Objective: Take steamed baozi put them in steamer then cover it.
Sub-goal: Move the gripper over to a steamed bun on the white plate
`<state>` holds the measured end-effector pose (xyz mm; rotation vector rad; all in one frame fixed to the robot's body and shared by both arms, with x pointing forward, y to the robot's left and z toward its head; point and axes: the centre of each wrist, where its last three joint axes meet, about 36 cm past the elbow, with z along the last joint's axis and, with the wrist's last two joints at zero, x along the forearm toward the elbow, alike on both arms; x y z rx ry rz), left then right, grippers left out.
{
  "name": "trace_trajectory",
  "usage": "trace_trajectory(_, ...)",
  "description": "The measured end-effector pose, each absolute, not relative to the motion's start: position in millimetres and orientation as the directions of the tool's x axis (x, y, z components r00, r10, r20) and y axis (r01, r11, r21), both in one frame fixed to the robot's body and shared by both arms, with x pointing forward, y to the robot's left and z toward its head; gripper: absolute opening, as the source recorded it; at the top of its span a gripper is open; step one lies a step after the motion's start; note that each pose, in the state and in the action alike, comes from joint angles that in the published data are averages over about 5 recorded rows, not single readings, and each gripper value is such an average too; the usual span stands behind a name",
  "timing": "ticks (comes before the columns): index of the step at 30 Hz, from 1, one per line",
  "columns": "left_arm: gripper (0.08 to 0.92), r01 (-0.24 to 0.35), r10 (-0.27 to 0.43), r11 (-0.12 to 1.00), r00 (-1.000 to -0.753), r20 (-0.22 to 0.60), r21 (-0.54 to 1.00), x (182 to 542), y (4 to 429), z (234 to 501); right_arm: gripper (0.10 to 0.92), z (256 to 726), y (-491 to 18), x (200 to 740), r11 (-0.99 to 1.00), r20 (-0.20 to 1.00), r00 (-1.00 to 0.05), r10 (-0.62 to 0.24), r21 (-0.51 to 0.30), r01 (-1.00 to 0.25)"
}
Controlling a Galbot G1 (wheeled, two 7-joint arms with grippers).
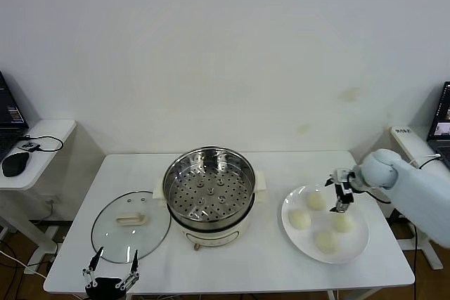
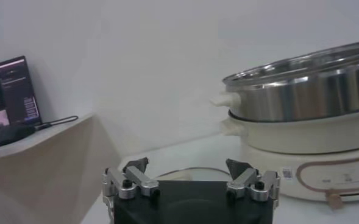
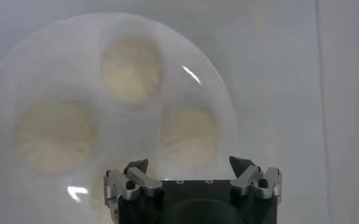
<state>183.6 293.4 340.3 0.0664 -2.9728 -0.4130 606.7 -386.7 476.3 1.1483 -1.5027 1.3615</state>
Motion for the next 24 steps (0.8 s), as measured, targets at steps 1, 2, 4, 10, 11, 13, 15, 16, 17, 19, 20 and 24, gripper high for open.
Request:
trace_trajectory(1, 0.823, -0.025, -0.063, 0.961, -0.989, 0.132, 0.275, 183.5, 293.8, 340.1, 0.823, 474.0, -384.3, 608.5, 0.012, 0.956, -0.273, -0.108, -0.274, -0.962)
trace_trajectory(2, 0.823, -0.025, -0.064, 0.961, -0.989, 0.132, 0.275, 183.5, 294.0, 339.8, 0.823, 471.9, -382.1, 610.1, 0.011, 0.957, -0.269, -0.104, -0.27, -0.963)
trace_trajectory(4, 0.823, -0.026, -0.065, 0.961, -0.989, 0.132, 0.275, 183.6, 294.2, 339.3, 0.823, 468.3, -378.4, 613.3, 0.01, 0.96, -0.264, -0.096, -0.264, -0.964)
trace_trajectory(10, 0.823, -0.028, -0.065, 0.959, -0.99, 0.126, 0.281, 184.2, 294.9, 338.6, 0.819, 459.4, -370.1, 622.0, 0.012, 0.962, -0.26, -0.078, -0.26, -0.966)
trace_trajectory(11, 0.823, -0.028, -0.065, 0.959, -0.99, 0.125, 0.283, 184.2, 295.2, 338.6, 0.815, 458.3, -369.1, 623.3, 0.013, 0.963, -0.26, -0.076, -0.26, -0.966)
trace_trajectory(13, 0.823, -0.028, -0.066, 0.958, -0.99, 0.122, 0.287, 184.1, 295.8, 338.4, 0.805, 456.4, -367.0, 626.0, 0.015, 0.963, -0.26, -0.071, -0.26, -0.966)
trace_trajectory(15, 0.823, -0.029, -0.067, 0.957, -0.99, 0.121, 0.289, 183.8, 296.1, 337.7, 0.789, 455.1, -364.9, 628.8, 0.017, 0.963, -0.26, -0.067, -0.26, -0.966)
trace_trajectory(16, 0.823, -0.03, -0.067, 0.957, -0.99, 0.121, 0.29, 183.8, 296.2, 337.3, 0.779, 454.5, -363.8, 630.1, 0.018, 0.963, -0.261, -0.066, -0.26, -0.965)
trace_trajectory(17, 0.823, -0.03, -0.068, 0.956, -0.99, 0.12, 0.29, 183.7, 296.2, 336.9, 0.766, 454.0, -362.6, 631.3, 0.019, 0.963, -0.261, -0.064, -0.26, -0.965)
trace_trajectory(19, 0.823, -0.031, -0.068, 0.956, -0.991, 0.118, 0.292, 183.7, 296.2, 336.3, 0.744, 452.7, -360.0, 633.4, 0.019, 0.963, -0.261, -0.063, -0.261, -0.965)
trace_trajectory(20, 0.823, -0.031, -0.068, 0.956, -0.991, 0.117, 0.292, 183.7, 296.2, 336.1, 0.729, 452.1, -358.8, 634.2, 0.019, 0.963, -0.261, -0.062, -0.26, -0.965)
trace_trajectory(24, 0.823, -0.032, -0.069, 0.955, -0.991, 0.116, 0.293, 183.3, 296.3, 335.5, 0.685, 449.3, -355.9, 634.7, 0.02, 0.965, -0.254, -0.058, -0.253, -0.967)
